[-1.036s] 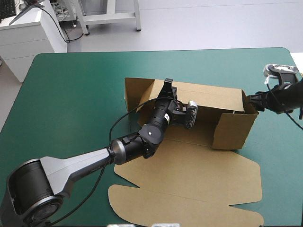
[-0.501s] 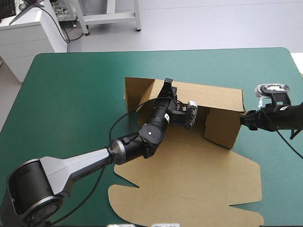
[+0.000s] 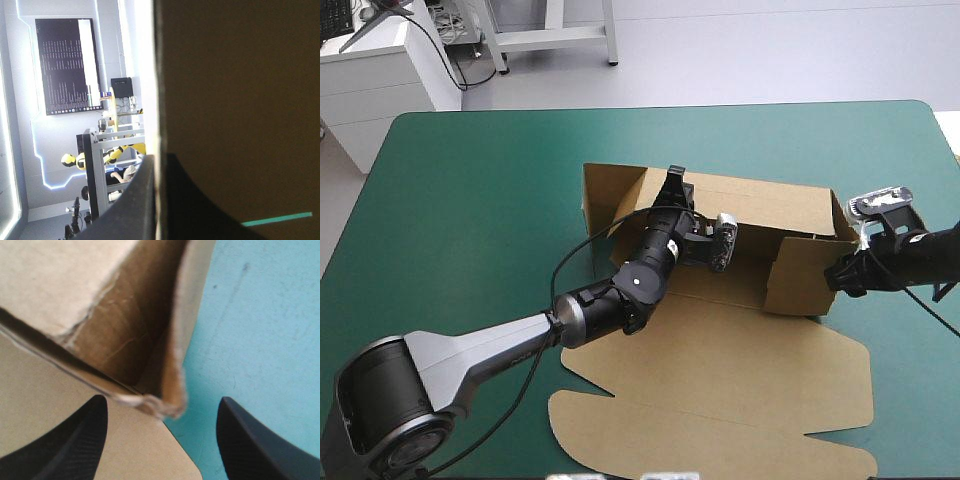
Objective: Fold the box
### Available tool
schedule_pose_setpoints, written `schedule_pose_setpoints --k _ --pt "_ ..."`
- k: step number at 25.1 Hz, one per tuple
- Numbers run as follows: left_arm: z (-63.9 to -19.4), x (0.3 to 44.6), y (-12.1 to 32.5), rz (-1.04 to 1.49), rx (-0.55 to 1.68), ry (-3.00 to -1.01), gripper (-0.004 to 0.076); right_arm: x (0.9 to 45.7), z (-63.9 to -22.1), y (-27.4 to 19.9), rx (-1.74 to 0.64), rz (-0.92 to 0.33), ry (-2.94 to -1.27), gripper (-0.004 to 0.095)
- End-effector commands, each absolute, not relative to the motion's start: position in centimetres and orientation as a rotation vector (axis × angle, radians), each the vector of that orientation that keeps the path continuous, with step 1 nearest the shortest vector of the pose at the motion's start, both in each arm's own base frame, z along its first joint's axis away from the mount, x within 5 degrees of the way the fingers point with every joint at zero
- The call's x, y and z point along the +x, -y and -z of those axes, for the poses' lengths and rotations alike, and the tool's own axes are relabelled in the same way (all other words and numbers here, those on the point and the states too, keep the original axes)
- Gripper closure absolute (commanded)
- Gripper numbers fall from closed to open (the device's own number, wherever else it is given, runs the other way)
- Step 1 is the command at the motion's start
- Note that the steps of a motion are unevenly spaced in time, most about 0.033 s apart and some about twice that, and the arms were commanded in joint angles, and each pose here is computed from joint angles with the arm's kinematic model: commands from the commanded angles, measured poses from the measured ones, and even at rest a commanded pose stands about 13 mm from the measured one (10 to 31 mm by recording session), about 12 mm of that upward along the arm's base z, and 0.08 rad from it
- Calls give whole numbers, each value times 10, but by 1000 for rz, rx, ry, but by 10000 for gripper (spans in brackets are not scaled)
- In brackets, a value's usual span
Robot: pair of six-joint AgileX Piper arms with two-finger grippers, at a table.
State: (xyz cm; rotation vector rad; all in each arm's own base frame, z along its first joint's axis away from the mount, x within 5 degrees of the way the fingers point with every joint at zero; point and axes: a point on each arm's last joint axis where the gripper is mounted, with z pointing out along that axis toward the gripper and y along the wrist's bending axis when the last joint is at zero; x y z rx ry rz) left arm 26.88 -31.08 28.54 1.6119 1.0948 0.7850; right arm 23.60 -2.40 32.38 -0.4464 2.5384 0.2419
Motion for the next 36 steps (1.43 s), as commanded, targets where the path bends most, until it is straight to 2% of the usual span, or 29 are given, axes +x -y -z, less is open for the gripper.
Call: schedule_pose_setpoints --k 1,4,6,8,13,15,18,34,36 --pt "-308 262 310 -761 1555 -1080 732 237 -340 22 -458 -229 -2427 332" --pt "-308 262 310 -761 1555 -1080 732 247 -343 22 -427 -232 -2323 332" --pt "-308 262 310 -761 1555 -1080 732 254 -337 17 -453 -329 -2289 332" --pt "-308 262 310 -762 1555 -1078 732 253 -312 10 -450 -442 -2263 332" --pt "-308 262 310 -759 1557 -1076 732 247 -281 14 -263 -384 -2241 332" --pt "-308 262 310 -755 1559 -1074 732 244 -274 11 -283 -413 -2211 332" --pt "-308 262 310 -753 1558 -1075 732 244 -273 8 -277 -446 -2181 332" --pt "-308 262 310 -753 1558 -1075 732 243 -272 7 -286 -454 -2188 332" --pt "-308 262 310 -753 1558 -1075 732 243 -272 7 -284 -455 -2187 358"
